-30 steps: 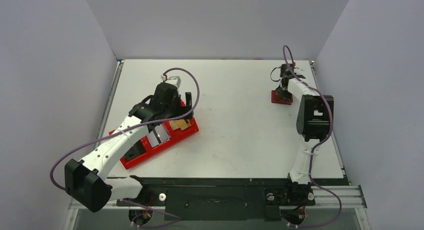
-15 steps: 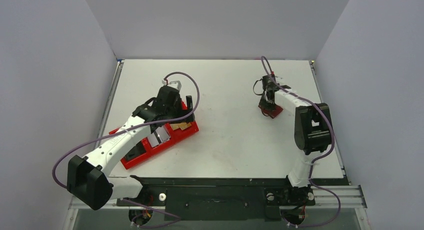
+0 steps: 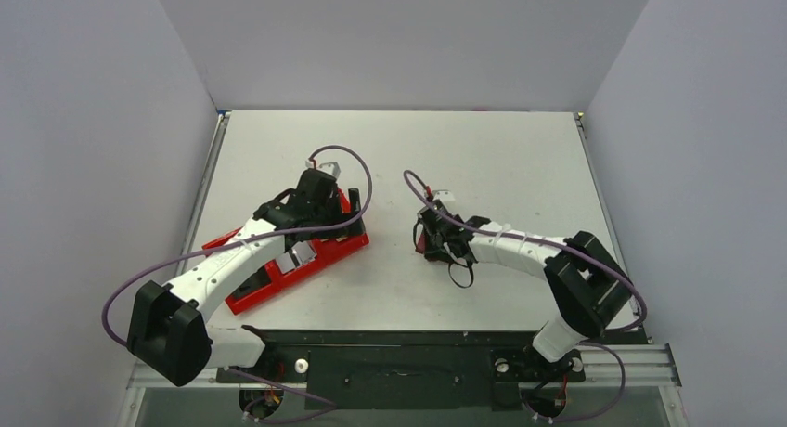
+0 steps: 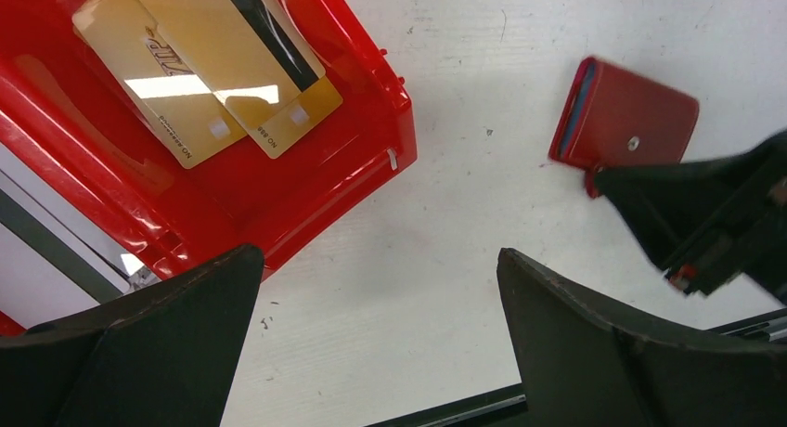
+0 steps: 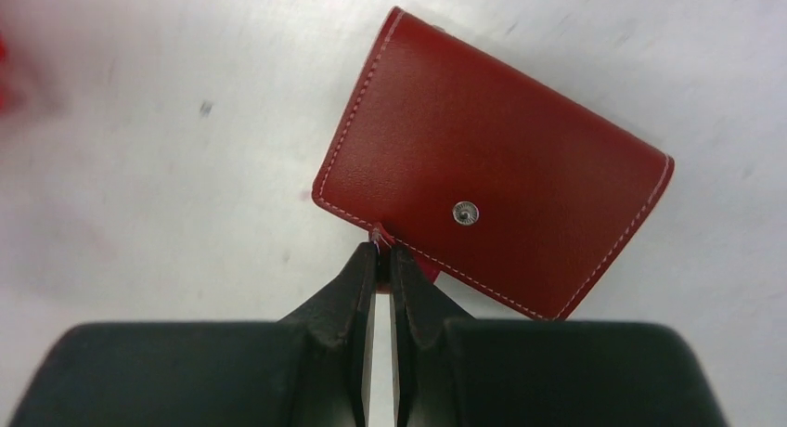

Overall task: Take the credit cards out of the card holder
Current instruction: Move the card holder to the center of the board, then open the card holder at the center of the board.

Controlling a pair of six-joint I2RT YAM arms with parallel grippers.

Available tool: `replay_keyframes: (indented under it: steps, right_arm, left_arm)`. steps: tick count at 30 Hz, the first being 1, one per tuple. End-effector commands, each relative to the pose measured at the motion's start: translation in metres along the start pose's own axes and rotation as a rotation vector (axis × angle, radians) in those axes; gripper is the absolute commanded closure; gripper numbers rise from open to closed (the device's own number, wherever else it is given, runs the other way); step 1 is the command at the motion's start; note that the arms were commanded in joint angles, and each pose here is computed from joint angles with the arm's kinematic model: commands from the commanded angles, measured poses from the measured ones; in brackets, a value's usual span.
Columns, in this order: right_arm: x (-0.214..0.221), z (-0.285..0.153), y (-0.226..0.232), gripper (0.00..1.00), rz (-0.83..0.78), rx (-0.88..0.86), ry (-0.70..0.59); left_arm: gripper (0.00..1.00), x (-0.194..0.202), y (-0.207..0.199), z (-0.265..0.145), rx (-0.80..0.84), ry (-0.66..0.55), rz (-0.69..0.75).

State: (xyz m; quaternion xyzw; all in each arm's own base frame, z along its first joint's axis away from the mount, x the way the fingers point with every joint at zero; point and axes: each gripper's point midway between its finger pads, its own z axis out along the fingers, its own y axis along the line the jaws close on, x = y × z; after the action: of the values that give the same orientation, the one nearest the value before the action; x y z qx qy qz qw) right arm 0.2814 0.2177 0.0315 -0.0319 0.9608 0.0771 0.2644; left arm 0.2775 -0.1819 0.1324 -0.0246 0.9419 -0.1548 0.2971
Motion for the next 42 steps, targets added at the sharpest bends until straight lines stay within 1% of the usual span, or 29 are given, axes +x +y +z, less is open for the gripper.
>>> replay_keyframes:
  steps: [1, 2, 3, 5, 8, 9, 10, 11, 12, 15, 16, 17, 19, 21, 23, 26, 30, 36, 39, 42]
  right_arm:
    - [0.021, -0.023, 0.027, 1.0, 0.015, -0.076, -0.071]
    - [0.036, -0.029, 0.028, 1.0, -0.005, -0.086, -0.066]
    - [0.04, -0.031, 0.026, 1.0, 0.009, -0.073, -0.076]
    - [0.061, -0.04, 0.009, 1.0, 0.02, -0.041, -0.081]
    - [0.068, -0.048, -0.02, 1.0, 0.07, 0.031, -0.128]
    - [0.072, -0.052, -0.03, 1.0, 0.096, 0.048, -0.14]
    - [0.07, -0.054, -0.038, 1.0, 0.117, 0.075, -0.164]
    - [0.071, -0.057, -0.045, 1.0, 0.132, 0.084, -0.177]
    - [0.07, -0.058, -0.049, 1.0, 0.155, 0.094, -0.196]
    - [0.069, -0.062, -0.058, 1.0, 0.205, 0.1, -0.232]
    - [0.068, -0.062, -0.06, 1.0, 0.225, 0.109, -0.245]
    - [0.067, -0.063, -0.065, 1.0, 0.236, 0.123, -0.262]
    - [0.063, -0.066, -0.071, 1.0, 0.266, 0.141, -0.29]
    - [0.055, -0.072, -0.076, 1.0, 0.294, 0.153, -0.328]
    - [0.042, -0.082, -0.078, 1.0, 0.318, 0.15, -0.372]
    - [0.018, -0.101, -0.078, 1.0, 0.34, 0.129, -0.436]
    - [-0.005, -0.117, -0.076, 1.0, 0.326, 0.108, -0.469]
    - [-0.018, -0.117, -0.072, 1.0, 0.273, 0.111, -0.452]
    - [-0.019, -0.114, -0.073, 1.0, 0.264, 0.118, -0.438]
    - [-0.015, -0.107, -0.085, 1.0, 0.279, 0.167, -0.412]
  left_arm:
    - [0.02, -0.006, -0.007, 0.006, 0.035, -0.023, -0.019]
    - [0.02, -0.005, -0.008, 0.008, 0.037, -0.016, -0.02]
    - [0.02, -0.005, -0.008, 0.009, 0.039, -0.014, -0.019]
    - [0.01, -0.001, -0.011, 0.014, 0.046, 0.001, -0.02]
    - [0.0, 0.005, -0.021, 0.023, 0.058, 0.027, -0.006]
    - [0.0, 0.007, -0.029, 0.024, 0.072, 0.028, 0.009]
    - [0.04, 0.011, -0.033, 0.03, 0.068, 0.044, 0.018]
    - [0.06, 0.013, -0.044, 0.031, 0.085, 0.044, 0.036]
    - [0.1, 0.021, -0.051, 0.037, 0.088, 0.065, 0.055]
    - [0.22, 0.027, -0.072, 0.052, 0.104, 0.086, 0.078]
    - [0.24, 0.027, -0.083, 0.053, 0.121, 0.084, 0.089]
    - [0.3, 0.033, -0.086, 0.063, 0.117, 0.105, 0.092]
    - [0.39, 0.036, -0.1, 0.073, 0.133, 0.118, 0.103]
    - [0.46, 0.043, -0.111, 0.083, 0.141, 0.139, 0.115]
    - [0.49, 0.048, -0.12, 0.089, 0.15, 0.152, 0.121]
    - [0.49, 0.053, -0.126, 0.092, 0.158, 0.16, 0.124]
    - [0.49, 0.057, -0.129, 0.095, 0.174, 0.164, 0.106]
    - [0.49, 0.069, -0.142, 0.102, 0.228, 0.197, 0.083]
    - [0.49, 0.075, -0.143, 0.105, 0.227, 0.211, 0.079]
    - [0.48, 0.077, -0.142, 0.105, 0.227, 0.212, 0.078]
